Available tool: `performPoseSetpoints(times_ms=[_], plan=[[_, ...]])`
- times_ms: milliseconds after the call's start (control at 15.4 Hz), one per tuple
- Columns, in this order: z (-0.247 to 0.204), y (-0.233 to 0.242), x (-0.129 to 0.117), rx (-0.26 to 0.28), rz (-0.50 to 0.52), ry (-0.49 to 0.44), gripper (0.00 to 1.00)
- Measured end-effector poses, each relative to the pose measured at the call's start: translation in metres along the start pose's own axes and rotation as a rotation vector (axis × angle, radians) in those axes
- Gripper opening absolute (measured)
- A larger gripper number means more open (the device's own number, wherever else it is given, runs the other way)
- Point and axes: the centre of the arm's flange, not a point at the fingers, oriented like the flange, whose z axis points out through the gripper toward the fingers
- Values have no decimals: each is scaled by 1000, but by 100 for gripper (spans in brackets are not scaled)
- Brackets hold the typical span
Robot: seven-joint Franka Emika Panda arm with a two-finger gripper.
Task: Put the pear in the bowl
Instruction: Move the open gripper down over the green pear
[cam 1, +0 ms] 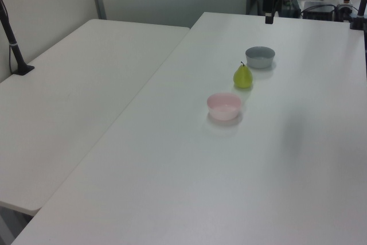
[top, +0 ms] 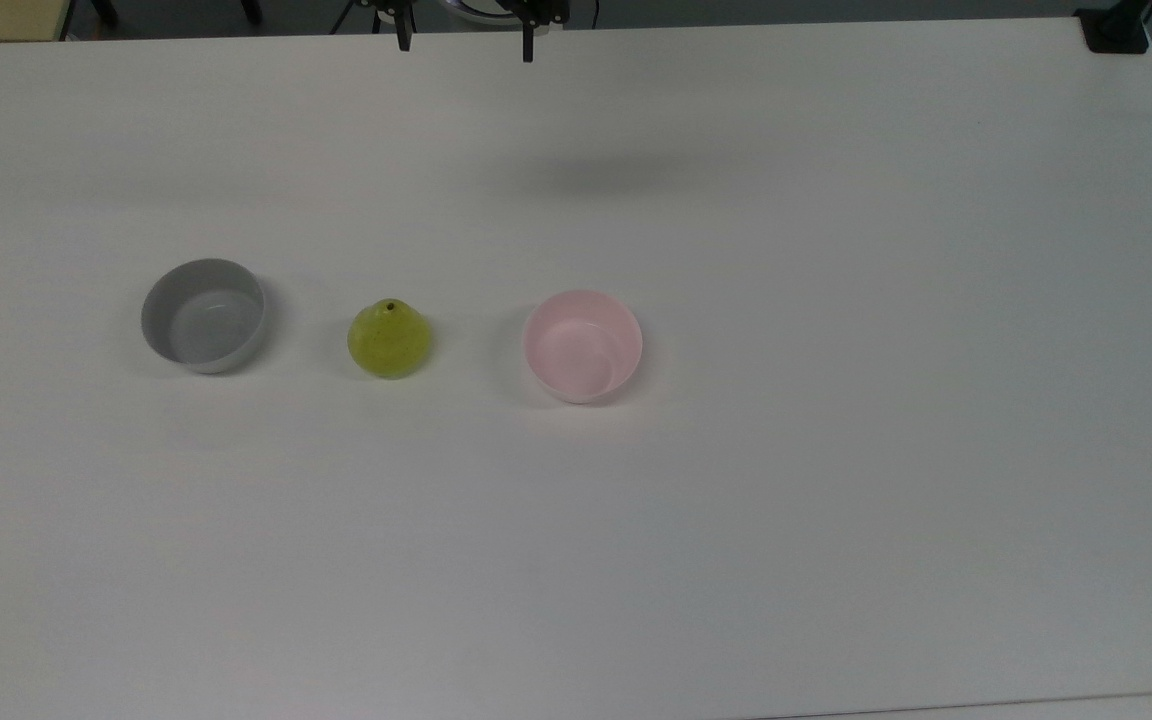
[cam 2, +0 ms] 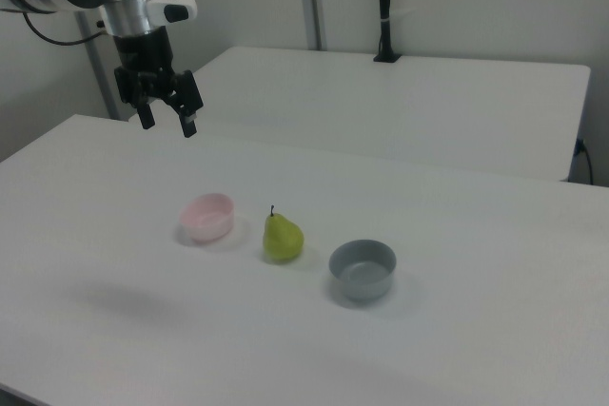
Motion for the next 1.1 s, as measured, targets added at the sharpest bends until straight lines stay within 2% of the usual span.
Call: performPoseSetpoints(times_ms=[844, 1104], plan=[[6, 1, 2, -1, -2, -9, 100], [18, 16, 17, 2, -30, 28, 100]])
